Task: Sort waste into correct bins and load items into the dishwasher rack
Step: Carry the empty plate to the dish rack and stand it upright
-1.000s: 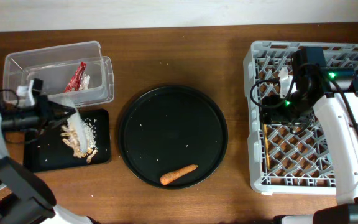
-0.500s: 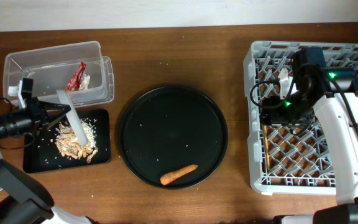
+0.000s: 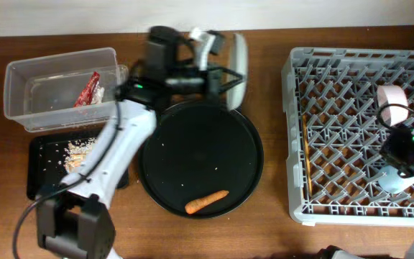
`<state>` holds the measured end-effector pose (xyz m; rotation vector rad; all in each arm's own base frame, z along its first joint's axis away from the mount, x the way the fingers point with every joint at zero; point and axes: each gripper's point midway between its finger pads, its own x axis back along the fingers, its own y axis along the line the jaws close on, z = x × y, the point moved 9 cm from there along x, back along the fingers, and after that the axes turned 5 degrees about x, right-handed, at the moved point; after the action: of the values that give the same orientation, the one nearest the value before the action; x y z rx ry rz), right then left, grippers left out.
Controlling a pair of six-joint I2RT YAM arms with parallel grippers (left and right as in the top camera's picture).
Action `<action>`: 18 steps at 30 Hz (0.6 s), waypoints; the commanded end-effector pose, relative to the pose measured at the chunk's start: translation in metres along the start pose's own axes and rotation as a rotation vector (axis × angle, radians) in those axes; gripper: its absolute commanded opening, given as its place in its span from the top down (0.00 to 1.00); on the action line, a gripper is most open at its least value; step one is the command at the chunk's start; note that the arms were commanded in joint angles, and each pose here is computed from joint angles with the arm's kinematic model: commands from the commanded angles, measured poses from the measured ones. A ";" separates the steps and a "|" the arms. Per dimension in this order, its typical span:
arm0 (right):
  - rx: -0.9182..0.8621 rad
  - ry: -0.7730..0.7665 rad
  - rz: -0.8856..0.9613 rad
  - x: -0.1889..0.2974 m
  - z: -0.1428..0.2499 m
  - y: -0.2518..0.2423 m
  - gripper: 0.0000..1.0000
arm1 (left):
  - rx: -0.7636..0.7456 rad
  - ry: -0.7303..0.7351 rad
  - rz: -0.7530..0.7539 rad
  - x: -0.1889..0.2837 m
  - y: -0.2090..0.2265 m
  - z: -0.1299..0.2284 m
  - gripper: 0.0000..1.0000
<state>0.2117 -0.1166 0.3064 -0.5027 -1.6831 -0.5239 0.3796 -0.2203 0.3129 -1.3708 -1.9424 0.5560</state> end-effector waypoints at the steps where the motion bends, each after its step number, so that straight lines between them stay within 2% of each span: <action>1: -0.022 -0.011 -0.039 0.004 0.001 -0.001 0.96 | -0.049 -0.165 -0.042 -0.050 -0.052 -0.010 1.00; 3: -0.020 -0.011 -0.038 0.004 0.001 -0.001 0.96 | -0.115 -0.225 -0.013 -0.083 -0.075 -0.003 1.00; 5: -0.019 -0.009 -0.023 0.004 0.001 -0.003 0.96 | -0.172 -0.246 0.091 -0.121 -0.088 0.011 1.00; 9: -0.019 -0.003 -0.018 0.004 0.002 -0.003 0.96 | -0.179 -0.262 0.235 -0.167 -0.069 0.033 1.00; 14: -0.019 -0.004 -0.018 0.004 0.002 -0.003 0.96 | -0.172 -0.211 0.259 -0.193 -0.052 0.057 1.00; 18: -0.019 -0.003 -0.018 0.004 0.002 -0.003 0.96 | -0.184 -0.197 0.294 -0.203 -0.068 0.069 1.00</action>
<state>0.2097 -0.1172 0.3063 -0.4889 -1.6776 -0.5525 0.3376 -0.4213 0.2552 -1.7511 -2.0322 0.6967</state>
